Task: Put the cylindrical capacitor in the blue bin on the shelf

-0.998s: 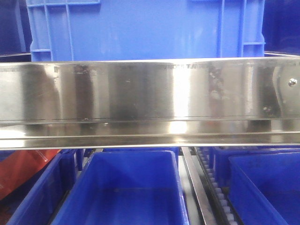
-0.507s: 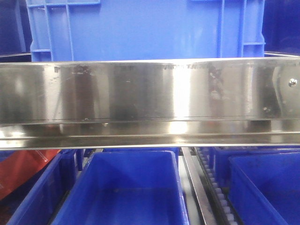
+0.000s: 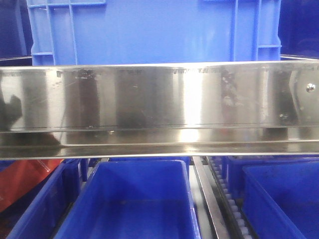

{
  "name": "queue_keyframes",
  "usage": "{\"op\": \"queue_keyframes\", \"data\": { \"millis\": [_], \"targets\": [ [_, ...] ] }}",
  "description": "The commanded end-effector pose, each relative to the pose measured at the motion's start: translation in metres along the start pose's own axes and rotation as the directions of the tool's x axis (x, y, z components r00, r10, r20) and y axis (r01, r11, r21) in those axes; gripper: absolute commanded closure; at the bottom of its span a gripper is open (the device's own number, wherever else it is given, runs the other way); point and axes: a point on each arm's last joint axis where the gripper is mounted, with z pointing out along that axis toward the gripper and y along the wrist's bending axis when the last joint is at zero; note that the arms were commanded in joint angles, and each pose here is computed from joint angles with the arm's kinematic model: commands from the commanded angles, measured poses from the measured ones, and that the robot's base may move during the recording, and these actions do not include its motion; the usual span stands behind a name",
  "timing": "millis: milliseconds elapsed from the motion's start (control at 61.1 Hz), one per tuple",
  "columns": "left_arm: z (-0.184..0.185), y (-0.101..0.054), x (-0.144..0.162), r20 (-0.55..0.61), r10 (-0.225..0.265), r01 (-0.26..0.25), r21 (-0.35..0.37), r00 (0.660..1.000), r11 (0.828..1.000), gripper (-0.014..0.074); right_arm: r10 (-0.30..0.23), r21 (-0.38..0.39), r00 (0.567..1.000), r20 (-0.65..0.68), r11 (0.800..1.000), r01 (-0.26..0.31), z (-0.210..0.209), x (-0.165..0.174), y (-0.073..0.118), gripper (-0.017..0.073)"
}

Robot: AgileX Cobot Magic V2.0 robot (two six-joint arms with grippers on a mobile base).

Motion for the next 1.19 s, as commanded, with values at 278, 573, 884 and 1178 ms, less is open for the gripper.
{"op": "queue_keyframes", "data": {
  "millis": [278, 573, 884, 1178],
  "targets": [
    [-0.001, 0.000, -0.004, 0.034, -0.009, 0.009, -0.002, 0.999, 1.000, 0.0704, -0.008, 0.010, 1.000, 0.026, 1.000, 0.008, -0.001, -0.001, -0.001, 0.0721],
    [-0.001, 0.000, -0.004, 0.034, -0.009, 0.009, -0.002, 0.999, 1.000, 0.0704, -0.008, 0.010, 1.000, 0.026, 1.000, 0.008, -0.001, -0.001, -0.001, 0.0721],
    [-0.001, 0.000, -0.004, 0.034, -0.009, 0.009, -0.002, 0.999, 1.000, 0.0704, 0.002, 0.130, 0.999, 0.050, 0.991, -0.009, -0.011, 0.013, -0.009, 0.0721],
    [-0.001, 0.000, -0.004, 0.034, -0.009, 0.009, -0.002, 0.999, 1.000, 0.0704, 0.005, 0.347, 0.994, 0.110, 0.937, -0.043, -0.023, 0.066, -0.018, 0.0721]
  ]
}}
